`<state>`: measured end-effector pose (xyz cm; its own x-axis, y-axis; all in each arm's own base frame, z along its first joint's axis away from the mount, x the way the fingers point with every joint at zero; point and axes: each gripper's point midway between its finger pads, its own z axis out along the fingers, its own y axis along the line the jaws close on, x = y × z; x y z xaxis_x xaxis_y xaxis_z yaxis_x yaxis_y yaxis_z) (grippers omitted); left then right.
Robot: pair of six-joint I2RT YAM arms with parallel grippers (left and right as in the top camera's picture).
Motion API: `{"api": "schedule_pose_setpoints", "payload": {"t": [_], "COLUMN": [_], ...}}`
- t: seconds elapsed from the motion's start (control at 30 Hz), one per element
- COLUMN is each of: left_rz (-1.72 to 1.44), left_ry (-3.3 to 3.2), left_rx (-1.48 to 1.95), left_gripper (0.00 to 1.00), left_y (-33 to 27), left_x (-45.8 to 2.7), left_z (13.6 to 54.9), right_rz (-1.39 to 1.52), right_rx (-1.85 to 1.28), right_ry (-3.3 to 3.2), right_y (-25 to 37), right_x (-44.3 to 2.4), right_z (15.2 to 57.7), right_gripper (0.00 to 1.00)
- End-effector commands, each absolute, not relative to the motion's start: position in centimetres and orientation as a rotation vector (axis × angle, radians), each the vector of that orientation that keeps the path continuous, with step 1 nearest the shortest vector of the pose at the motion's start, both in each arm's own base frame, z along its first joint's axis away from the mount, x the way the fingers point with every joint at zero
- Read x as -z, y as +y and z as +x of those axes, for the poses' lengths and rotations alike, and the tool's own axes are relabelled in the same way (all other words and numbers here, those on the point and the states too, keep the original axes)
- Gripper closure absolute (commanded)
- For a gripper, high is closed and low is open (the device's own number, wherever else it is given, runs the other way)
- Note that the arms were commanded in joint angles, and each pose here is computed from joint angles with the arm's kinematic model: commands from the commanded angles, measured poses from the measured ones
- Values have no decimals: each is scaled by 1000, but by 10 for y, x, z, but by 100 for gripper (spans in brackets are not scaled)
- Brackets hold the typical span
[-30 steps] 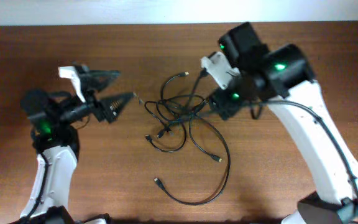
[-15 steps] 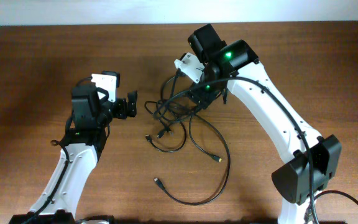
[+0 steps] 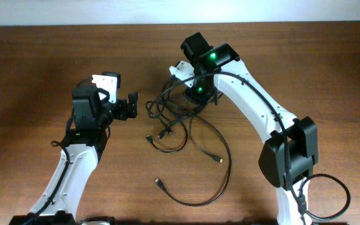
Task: Untangle cables
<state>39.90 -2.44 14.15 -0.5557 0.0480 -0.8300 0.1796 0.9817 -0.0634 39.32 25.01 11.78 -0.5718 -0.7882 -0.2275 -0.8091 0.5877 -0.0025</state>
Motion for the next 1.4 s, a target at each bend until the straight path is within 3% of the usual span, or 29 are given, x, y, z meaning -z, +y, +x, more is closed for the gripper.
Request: {"api": "schedule_pose_setpoints", "payload": {"t": [0.0,0.13,0.17,0.27,0.37,0.47,0.57,0.63,0.73,0.83,0.97,1.1,1.23,1.27,1.3,1.37], "left_rz": [180,180,179,246,267,291,381,531,799,863,963,988,1007,954,836,814], "left_ry": [2151,2154,2158,2163,2214,2257,2206,2107,1826,1776,1963,2095,2215,2284,2353,2351], "left_rx": [158,159,160,297,372,465,681,891,1192,1250,1024,709,516,392,298,241], "left_gripper": [1,1,1,1,1,1,2,6,5,3,2,2,6,9,5,2], "left_y": [-25,-25,-25,-45,-54,-65,-94,-121,-153,-166,-192,-190,-178,-163,-148,-142], "left_x": [-143,-142,-142,-140,-130,-123,-133,-149,-187,-192,-150,-120,-76,-60,-51,-51], "left_z": [399,398,398,390,379,366,354,335,299,288,286,300,315,326,337,343], "right_rz": [-1259,-1067,-983,-861,-850,-872,-868,-900,-939,-994,-688,-541,-556,-475,-221,9], "right_rx": [-206,-281,-300,-369,-566,-638,-657,-665,-666,-629,-312,-402,-528,-415,-212,25], "right_ry": [2664,2702,2673,2317,1856,1551,1625,1780,1963,1944,1813,1943,1882,1874,1880,1794], "right_y": [258,261,260,245,227,203,199,212,242,269,258,235,225,205,159,101], "right_x": [-116,-151,-185,-360,-513,-587,-573,-536,-483,-461,-487,-434,-454,-465,-481,-520], "right_z": [387,382,381,356,275,204,198,220,268,314,412,486,483,485,492,472], "right_gripper": [96,96,96,96,96,96,96,96,96,96,96,96,96,96,96,96]}}
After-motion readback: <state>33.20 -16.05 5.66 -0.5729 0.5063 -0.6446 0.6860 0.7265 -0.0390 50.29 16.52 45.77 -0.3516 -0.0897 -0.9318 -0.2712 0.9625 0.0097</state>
